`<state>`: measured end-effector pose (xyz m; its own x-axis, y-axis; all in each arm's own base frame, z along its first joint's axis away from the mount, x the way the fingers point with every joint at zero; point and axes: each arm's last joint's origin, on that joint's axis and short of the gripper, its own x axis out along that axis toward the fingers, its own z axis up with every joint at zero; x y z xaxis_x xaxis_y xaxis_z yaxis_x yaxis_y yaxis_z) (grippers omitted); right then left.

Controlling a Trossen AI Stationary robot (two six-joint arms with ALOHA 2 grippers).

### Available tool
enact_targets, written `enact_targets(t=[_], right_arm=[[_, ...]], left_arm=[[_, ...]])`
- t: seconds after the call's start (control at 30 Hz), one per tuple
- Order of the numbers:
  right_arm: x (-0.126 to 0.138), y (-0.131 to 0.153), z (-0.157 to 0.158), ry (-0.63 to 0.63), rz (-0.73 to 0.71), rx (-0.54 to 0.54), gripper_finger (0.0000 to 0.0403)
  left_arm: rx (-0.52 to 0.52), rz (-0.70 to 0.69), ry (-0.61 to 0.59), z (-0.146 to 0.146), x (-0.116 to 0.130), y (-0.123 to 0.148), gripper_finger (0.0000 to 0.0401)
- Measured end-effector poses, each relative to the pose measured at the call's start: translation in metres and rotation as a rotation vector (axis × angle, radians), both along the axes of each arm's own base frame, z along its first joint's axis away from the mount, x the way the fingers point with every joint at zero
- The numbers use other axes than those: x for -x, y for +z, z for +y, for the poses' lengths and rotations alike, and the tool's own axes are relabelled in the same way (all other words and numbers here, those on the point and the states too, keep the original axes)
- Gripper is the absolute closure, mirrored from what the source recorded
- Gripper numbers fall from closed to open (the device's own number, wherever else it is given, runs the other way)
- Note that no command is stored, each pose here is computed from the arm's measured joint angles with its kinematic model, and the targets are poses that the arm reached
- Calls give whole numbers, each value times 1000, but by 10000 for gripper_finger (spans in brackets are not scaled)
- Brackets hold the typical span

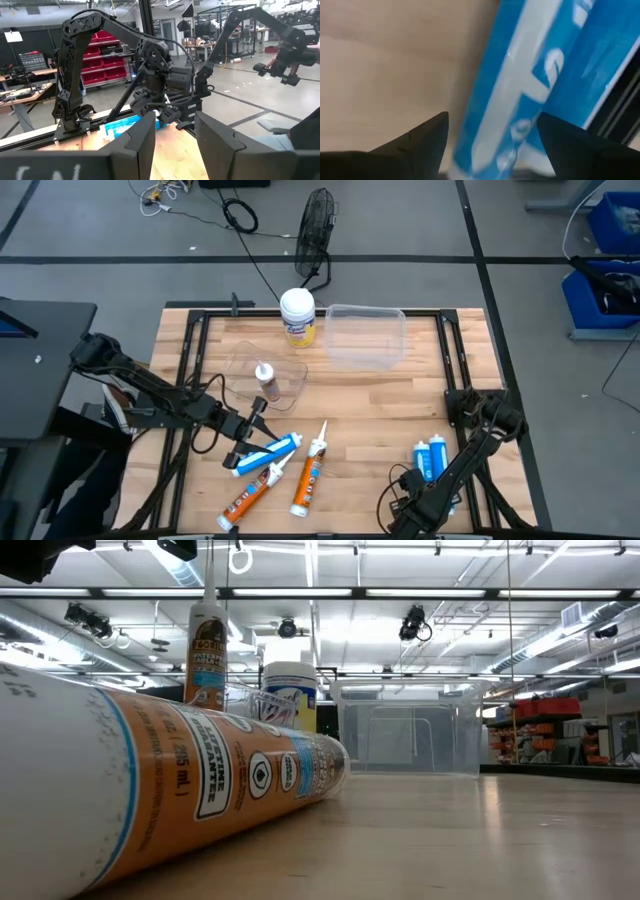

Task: Pick & place silicon tubes, Sealant and Lysol wipes
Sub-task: Put the middle blue sealant into the top transparent bin

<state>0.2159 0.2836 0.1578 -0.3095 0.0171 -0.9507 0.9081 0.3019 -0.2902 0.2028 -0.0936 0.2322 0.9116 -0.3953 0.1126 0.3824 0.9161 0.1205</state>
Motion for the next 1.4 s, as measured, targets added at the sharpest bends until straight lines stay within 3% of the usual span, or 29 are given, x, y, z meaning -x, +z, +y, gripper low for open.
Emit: enact_targets(t=[0.3,0.63,0.8,1.0,1.33,1.4], right_arm=[[8,-24,-10,34,-4,-14,105],[3,-30,-13,120,-95,1,190],[2,-30,-17,156,-149,94,190],[-4,-31,-25,175,-335,300,190],[-12,-24,-22,174,-396,195,190],[-14,-21,-22,162,-398,167,172]], left_arm=[[-4,9,0,0,0,-1,259],[-4,9,0,0,0,-1,259],[-5,11,0,0,0,-1,259],[-5,13,0,0,0,-1,259],[-4,14,0,0,0,-1,259],[-4,14,0,0,0,-1,259]])
